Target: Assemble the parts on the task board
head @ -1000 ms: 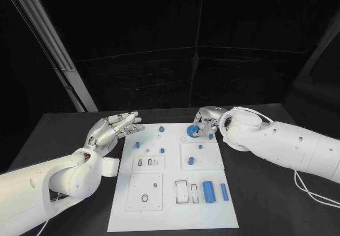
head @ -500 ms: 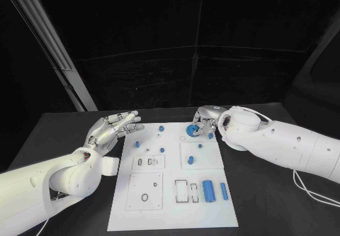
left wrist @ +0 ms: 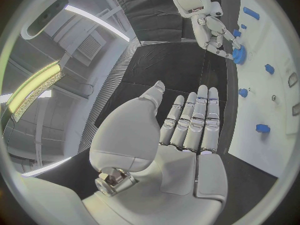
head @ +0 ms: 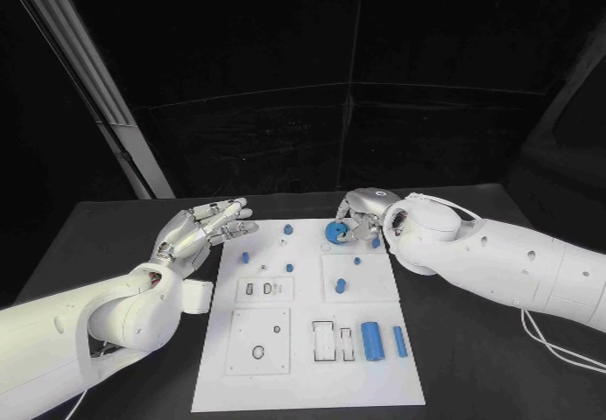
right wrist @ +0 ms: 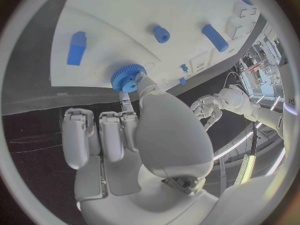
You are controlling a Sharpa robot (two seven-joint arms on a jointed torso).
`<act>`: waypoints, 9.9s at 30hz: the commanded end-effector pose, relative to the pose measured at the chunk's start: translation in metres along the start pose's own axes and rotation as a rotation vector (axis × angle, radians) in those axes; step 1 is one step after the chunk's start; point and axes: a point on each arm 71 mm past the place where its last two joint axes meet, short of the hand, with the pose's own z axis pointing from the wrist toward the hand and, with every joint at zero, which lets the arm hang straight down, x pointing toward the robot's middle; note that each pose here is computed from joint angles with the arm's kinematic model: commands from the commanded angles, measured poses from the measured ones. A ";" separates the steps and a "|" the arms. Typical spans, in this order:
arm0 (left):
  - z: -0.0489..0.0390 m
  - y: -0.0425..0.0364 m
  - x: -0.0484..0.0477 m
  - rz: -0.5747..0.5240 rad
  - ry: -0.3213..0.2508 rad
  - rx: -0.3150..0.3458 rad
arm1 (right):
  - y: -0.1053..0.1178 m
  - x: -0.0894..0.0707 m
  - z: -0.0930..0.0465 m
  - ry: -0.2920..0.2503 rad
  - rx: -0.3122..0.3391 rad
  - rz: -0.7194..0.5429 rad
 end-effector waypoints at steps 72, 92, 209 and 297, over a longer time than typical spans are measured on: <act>-0.0001 -0.0010 0.0006 -0.012 0.019 -0.006 | 0.067 0.013 0.016 -0.118 -0.170 0.109; 0.0006 -0.0005 -0.0003 -0.012 0.019 -0.005 | -0.076 -0.003 -0.044 -0.145 -0.110 0.409; 0.0082 -0.0024 -0.0089 -0.021 -0.013 -0.004 | 0.111 0.048 0.001 0.021 -0.242 0.250; 0.0113 -0.0010 -0.0082 -0.026 -0.004 -0.015 | 0.134 0.083 -0.006 0.171 -0.234 0.017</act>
